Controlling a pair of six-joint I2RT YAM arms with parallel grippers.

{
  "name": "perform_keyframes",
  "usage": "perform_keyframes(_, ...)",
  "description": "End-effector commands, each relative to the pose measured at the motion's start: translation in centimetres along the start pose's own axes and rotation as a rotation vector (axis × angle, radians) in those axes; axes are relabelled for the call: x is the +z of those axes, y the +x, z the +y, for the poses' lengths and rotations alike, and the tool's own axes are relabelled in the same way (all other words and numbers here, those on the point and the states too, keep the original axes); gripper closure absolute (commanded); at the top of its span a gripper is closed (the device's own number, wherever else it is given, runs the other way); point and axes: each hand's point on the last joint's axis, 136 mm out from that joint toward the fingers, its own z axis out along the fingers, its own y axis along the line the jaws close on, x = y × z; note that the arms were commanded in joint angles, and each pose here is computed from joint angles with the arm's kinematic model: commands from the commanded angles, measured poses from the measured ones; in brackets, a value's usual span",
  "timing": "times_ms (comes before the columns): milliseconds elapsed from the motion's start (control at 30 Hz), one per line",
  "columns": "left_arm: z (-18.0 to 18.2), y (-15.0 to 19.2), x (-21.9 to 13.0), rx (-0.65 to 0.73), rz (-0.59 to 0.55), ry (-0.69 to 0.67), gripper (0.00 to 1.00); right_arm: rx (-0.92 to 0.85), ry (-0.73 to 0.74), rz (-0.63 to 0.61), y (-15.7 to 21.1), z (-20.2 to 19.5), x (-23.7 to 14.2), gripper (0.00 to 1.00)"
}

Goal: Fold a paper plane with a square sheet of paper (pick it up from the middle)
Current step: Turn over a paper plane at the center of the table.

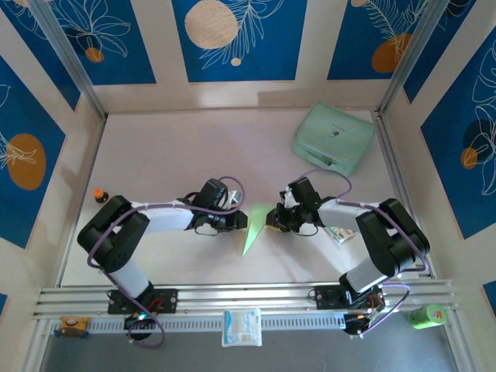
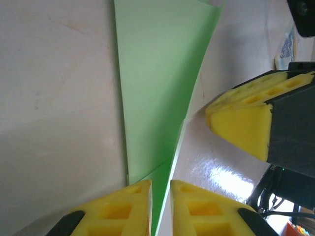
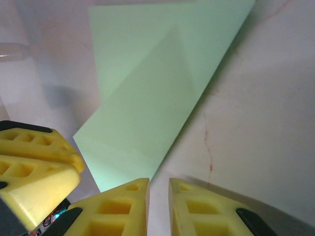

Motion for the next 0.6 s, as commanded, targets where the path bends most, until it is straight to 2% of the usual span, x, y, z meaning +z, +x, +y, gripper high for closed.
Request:
perform_keyframes(0, 0.9, 1.0, 0.3, -0.016, 0.043, -0.001, 0.82, 0.016, -0.02, 0.029, 1.0, 0.1, 0.0, 0.81)
perform_keyframes(567, 2.0, 2.1, 1.2, -0.017, 0.11, -0.027, 0.8, 0.012, -0.065, 0.071, 2.1, 0.7, 0.5, 0.79)
